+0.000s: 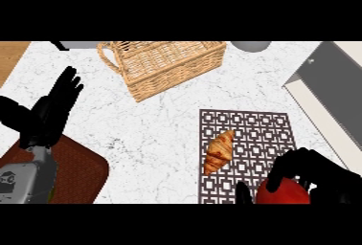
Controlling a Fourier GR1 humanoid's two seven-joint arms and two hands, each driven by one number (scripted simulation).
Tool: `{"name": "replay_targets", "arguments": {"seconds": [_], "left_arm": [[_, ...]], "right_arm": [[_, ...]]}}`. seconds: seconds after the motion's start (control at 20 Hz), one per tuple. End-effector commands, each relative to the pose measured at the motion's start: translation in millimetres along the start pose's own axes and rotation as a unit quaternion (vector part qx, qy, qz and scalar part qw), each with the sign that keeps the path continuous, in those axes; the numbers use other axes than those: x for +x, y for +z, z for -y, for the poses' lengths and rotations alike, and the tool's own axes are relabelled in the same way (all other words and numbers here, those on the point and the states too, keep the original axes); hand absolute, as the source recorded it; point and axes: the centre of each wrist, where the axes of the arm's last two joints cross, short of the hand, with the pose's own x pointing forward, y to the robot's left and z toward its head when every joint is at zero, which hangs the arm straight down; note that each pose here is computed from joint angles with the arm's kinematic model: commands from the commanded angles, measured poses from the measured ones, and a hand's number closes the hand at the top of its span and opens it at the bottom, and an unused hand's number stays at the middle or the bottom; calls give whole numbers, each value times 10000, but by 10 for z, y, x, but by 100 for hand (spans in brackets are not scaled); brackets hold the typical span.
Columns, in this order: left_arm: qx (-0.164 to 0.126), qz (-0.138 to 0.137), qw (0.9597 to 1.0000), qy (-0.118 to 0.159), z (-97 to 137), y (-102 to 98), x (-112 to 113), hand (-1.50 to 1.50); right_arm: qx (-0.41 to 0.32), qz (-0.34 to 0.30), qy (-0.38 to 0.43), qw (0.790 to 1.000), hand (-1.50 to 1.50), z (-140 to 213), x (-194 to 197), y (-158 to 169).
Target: Pick the tomato from the placemat and place it in the tiered shelf
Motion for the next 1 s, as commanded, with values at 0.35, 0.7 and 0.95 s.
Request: {"name": "replay_targets", "arguments": {"seconds": [0.35, 0.7, 0.95], "left_arm": [[51, -85, 9999, 60, 51, 70, -138, 0], [97, -56, 9999, 33, -105, 104, -186, 0], [139, 9, 9999, 81, -84, 20, -46, 0]], "right_arm": [[-809, -408, -351, 9953, 150, 738, -368, -159], [-1215, -817, -736, 9865, 150, 826, -689, -551], [-1139, -823, -897, 9860, 150, 973, -1077, -803]]}}
